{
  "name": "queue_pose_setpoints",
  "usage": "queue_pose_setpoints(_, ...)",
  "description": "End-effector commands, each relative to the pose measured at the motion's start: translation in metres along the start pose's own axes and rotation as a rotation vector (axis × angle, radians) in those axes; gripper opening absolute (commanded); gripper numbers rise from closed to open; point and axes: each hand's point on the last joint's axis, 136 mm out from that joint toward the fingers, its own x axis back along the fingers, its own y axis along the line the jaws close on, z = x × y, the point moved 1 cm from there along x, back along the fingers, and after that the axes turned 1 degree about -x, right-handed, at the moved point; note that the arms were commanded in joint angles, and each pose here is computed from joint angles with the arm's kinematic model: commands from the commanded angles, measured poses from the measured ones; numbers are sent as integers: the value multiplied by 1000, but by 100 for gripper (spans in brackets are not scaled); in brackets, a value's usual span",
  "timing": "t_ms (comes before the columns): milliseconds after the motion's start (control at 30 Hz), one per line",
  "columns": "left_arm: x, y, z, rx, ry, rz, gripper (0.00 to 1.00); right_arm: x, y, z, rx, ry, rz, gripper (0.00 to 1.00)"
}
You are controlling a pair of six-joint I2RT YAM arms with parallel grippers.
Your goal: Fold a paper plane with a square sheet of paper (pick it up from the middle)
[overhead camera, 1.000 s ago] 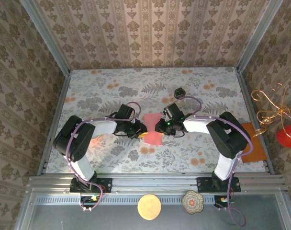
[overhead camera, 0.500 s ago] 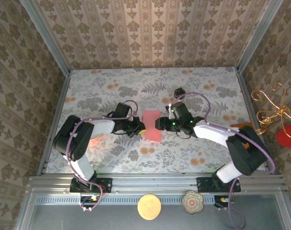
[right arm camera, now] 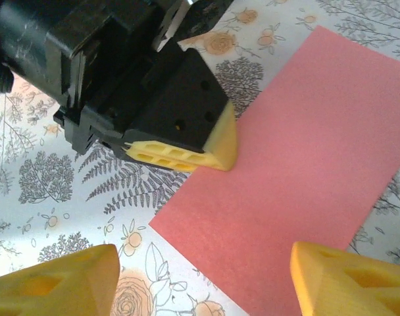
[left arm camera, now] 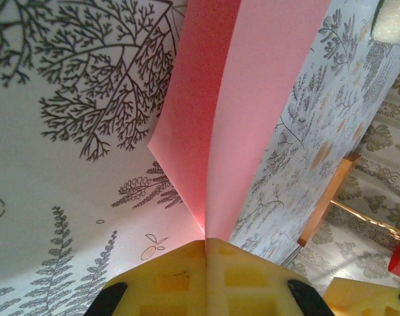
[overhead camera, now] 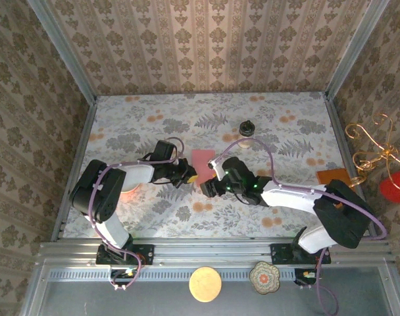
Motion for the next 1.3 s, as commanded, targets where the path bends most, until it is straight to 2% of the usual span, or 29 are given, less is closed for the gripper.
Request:
queue_pose_setpoints(0,5,-4,-1,11,-15,16,7,-12,7,1,181,-6,16,74)
queue_pose_setpoints(133,5,-3,0,16,-14,15,7,-24,7,14,249,32,28,74)
queue_pose_setpoints(367,5,-2,1,25,-12,13,7,-33,-1,18,314,26,77,73)
queue_pose_setpoints(667,4,-4,0,25,-12,17,7,-36,-6,19,437,20,105,63)
queue_pose_setpoints(1033,4,-3,1,29,-7,14,7,-35,-2,14,441,-4,86,36)
queue_pose_setpoints(1200,4,-1,2,32,-6,12,8,-36,1,13,426,-7,73,33)
queue_pose_setpoints(1267,4,-2,2,32,-8,12,8,-36,1,13,422,-8,72,36)
